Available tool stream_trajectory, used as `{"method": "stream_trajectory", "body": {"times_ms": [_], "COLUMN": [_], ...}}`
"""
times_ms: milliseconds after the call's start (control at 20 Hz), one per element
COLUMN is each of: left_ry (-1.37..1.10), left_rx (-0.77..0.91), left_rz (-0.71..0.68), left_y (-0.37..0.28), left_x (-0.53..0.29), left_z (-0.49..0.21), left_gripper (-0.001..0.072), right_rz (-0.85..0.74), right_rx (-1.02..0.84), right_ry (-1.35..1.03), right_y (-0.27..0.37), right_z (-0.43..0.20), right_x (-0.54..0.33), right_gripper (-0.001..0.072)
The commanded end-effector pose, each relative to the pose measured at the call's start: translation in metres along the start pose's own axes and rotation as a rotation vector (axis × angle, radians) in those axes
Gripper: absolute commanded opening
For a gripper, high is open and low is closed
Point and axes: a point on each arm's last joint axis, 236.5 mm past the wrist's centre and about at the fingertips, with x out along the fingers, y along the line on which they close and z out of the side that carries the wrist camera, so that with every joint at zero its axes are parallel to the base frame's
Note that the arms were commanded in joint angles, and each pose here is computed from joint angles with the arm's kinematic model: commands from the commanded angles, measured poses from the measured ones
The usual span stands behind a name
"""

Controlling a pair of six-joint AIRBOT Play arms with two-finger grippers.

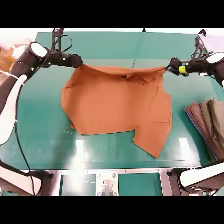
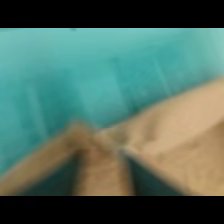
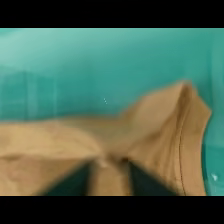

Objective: Fold the shirts.

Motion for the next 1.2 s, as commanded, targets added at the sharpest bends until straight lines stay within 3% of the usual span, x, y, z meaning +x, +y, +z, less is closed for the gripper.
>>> {"method": "stream_trajectory", "body": {"times_ms": [0, 150, 250, 350, 600, 800, 1050, 1150], "left_ry": [0.178, 0.394, 0.52, 0.571, 0.62, 0.636, 0.639, 0.64], "left_rx": [-0.092, -0.27, -0.394, -0.468, -0.57, -0.63, -0.669, -0.669], "left_rz": [-0.082, -0.115, -0.128, -0.126, 0.031, 0.037, 0.005, 0.004], "left_y": [0.002, 0.024, 0.034, 0.033, 0.041, 0.025, 0.016, 0.016], "left_x": [-0.029, -0.088, -0.113, -0.129, -0.169, -0.174, -0.166, -0.166], "left_z": [-0.021, -0.057, -0.09, -0.121, -0.237, -0.306, -0.324, -0.324], "left_gripper": [0.0498, 0.0498, 0.0496, 0.0496, 0.0497, 0.0497, 0.0498, 0.0497], "right_rz": [0.008, 0.019, 0.013, -0.043, -0.189, -0.113, -0.02, 0.043], "right_rx": [0.054, 0.105, 0.17, 0.235, 0.49, 0.519, 0.497, 0.467], "right_ry": [0.128, 0.211, 0.262, 0.292, 0.32, 0.353, 0.432, 0.439], "right_y": [-0.024, -0.043, -0.056, -0.079, -0.141, -0.13, -0.103, -0.085], "right_z": [-0.023, -0.042, -0.072, -0.111, -0.209, -0.242, -0.257, -0.255], "right_x": [-0.011, -0.056, -0.079, -0.099, -0.126, -0.095, -0.051, -0.038], "right_gripper": [0.0396, 0.0394, 0.0333, 0.0333, 0.0336, 0.0336, 0.0326, 0.0057]}}
